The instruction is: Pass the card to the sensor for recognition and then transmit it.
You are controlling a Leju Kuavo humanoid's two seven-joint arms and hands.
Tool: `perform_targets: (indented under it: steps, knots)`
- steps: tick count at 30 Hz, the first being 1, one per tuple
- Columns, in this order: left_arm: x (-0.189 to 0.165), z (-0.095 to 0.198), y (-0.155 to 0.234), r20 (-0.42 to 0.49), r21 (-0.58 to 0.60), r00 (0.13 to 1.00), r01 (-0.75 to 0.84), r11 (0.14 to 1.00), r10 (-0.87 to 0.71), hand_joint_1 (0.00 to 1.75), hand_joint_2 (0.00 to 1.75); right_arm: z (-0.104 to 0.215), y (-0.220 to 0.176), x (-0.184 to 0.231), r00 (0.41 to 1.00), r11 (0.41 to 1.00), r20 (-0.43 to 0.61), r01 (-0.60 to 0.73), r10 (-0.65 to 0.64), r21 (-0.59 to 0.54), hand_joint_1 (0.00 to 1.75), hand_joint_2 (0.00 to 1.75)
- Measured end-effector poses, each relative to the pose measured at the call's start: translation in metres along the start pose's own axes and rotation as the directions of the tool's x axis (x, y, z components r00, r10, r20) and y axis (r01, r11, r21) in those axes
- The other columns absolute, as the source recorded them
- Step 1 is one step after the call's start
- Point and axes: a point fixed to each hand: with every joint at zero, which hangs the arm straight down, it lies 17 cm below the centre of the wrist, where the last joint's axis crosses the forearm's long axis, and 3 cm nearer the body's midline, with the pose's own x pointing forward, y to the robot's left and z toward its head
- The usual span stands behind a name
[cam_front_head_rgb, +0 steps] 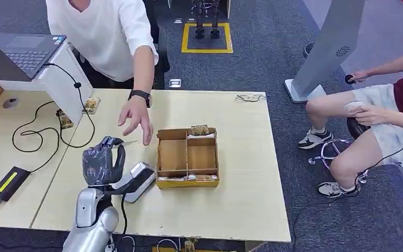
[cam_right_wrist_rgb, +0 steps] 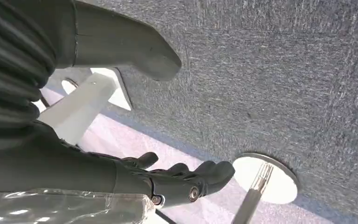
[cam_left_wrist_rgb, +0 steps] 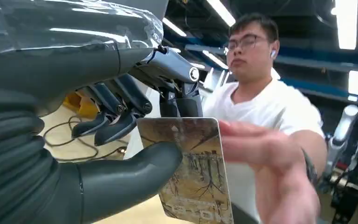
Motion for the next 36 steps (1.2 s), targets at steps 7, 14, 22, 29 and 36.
perform_targets:
  steps: [7,14,22,29,36]
  knots:
    - [-0.022,-0.006,0.004,-0.089,-0.004,0.991,0.099,0.995,-0.099,1.75,1.75,0.000,0.000,0.000,1.000,1.000,0.002,0.000,0.000,-0.001,0.00,1.75]
    - [-0.036,-0.001,-0.006,-0.107,-0.046,0.986,0.122,0.991,-0.126,1.75,1.75,0.000,0.000,0.000,1.000,1.000,-0.003,0.000,0.000,-0.001,0.00,1.75]
    - [-0.037,0.004,-0.015,-0.115,-0.074,0.988,0.091,0.993,-0.099,0.00,1.75,0.000,0.000,0.000,1.000,1.000,-0.001,0.001,-0.001,0.000,0.00,1.75]
    - [-0.036,0.005,-0.017,-0.117,-0.083,0.989,0.079,0.993,-0.088,0.00,1.75,0.000,0.000,0.000,1.000,1.000,-0.001,0.000,0.000,-0.001,0.00,1.75]
    - [-0.032,0.004,-0.016,-0.102,-0.070,0.993,0.059,0.996,-0.066,0.00,1.75,0.000,0.000,0.000,1.000,1.000,-0.001,0.000,0.000,-0.001,0.00,1.75]
